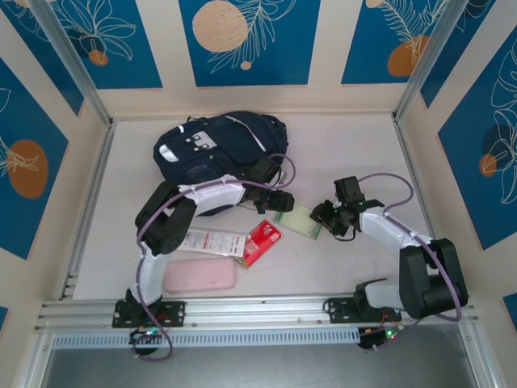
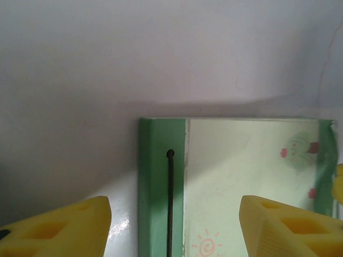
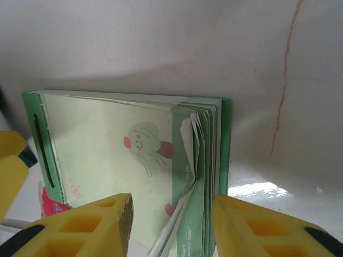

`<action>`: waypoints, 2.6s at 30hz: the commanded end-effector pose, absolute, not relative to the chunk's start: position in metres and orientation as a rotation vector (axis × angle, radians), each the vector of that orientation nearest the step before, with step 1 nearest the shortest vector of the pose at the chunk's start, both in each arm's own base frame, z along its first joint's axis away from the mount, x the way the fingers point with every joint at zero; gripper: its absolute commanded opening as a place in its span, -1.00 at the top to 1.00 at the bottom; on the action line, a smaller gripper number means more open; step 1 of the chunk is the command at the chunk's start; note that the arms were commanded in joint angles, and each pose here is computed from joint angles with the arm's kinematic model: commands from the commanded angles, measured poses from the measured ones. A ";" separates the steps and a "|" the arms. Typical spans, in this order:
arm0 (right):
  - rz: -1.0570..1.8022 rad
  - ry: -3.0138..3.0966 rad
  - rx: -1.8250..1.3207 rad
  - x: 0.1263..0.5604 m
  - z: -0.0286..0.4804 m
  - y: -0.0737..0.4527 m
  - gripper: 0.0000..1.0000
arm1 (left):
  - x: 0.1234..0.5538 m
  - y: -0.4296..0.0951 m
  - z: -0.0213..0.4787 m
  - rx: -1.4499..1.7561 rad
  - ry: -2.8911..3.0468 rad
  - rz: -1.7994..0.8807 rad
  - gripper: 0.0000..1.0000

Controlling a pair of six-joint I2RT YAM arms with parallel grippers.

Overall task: Pack the student bag
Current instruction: Pick up the loose stationery from the center of the table.

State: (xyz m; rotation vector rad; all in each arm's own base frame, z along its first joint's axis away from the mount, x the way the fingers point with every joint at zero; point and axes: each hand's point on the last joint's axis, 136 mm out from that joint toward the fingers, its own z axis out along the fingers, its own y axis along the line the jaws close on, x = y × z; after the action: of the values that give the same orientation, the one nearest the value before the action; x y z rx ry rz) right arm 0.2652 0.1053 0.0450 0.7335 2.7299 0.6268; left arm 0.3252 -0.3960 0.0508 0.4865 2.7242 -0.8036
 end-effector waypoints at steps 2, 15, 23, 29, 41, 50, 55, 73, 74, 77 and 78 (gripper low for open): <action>0.623 2.761 0.756 0.263 0.037 0.109 0.28 | 0.321 -0.408 0.046 0.521 2.733 -0.869 -0.28; 0.488 2.820 0.777 0.254 0.018 0.104 0.92 | 0.304 -0.433 0.050 0.512 2.758 -1.143 -0.25; 0.497 2.818 0.763 0.258 0.018 0.106 1.00 | 0.299 -0.445 0.096 0.472 2.672 -1.379 -0.24; 0.502 2.819 0.752 0.259 0.018 0.106 1.00 | 0.296 -0.452 0.123 0.359 2.600 -1.602 -0.21; 0.506 2.814 0.762 0.255 0.016 0.101 1.00 | 0.297 -0.456 0.149 0.281 2.521 -1.751 -0.04; 0.536 2.806 0.775 0.254 0.017 0.099 1.00 | 0.290 -0.470 0.135 0.238 2.512 -1.975 0.18; 0.555 2.799 0.777 0.255 0.018 0.100 1.00 | 0.284 -0.470 0.114 0.260 2.588 -1.929 0.07; 0.573 2.668 0.686 0.257 0.065 0.093 -0.01 | 0.293 -0.435 0.151 0.446 2.546 -1.523 1.00; 0.573 2.655 0.672 0.257 0.071 0.092 -0.12 | 0.292 -0.432 0.160 0.461 2.522 -1.506 1.00; 0.622 2.594 0.622 0.258 0.096 0.095 -0.44 | 0.287 -0.420 0.190 0.496 2.452 -1.466 1.00; 0.661 2.563 0.600 0.258 0.107 0.097 -0.56 | 0.285 -0.416 0.198 0.500 2.434 -1.454 1.00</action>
State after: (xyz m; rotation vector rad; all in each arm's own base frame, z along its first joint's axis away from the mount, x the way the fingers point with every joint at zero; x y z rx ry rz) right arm 0.2611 0.0943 0.0862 0.6586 2.5883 0.6228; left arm 0.2929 -0.4243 0.1552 0.3936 2.5552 -1.4851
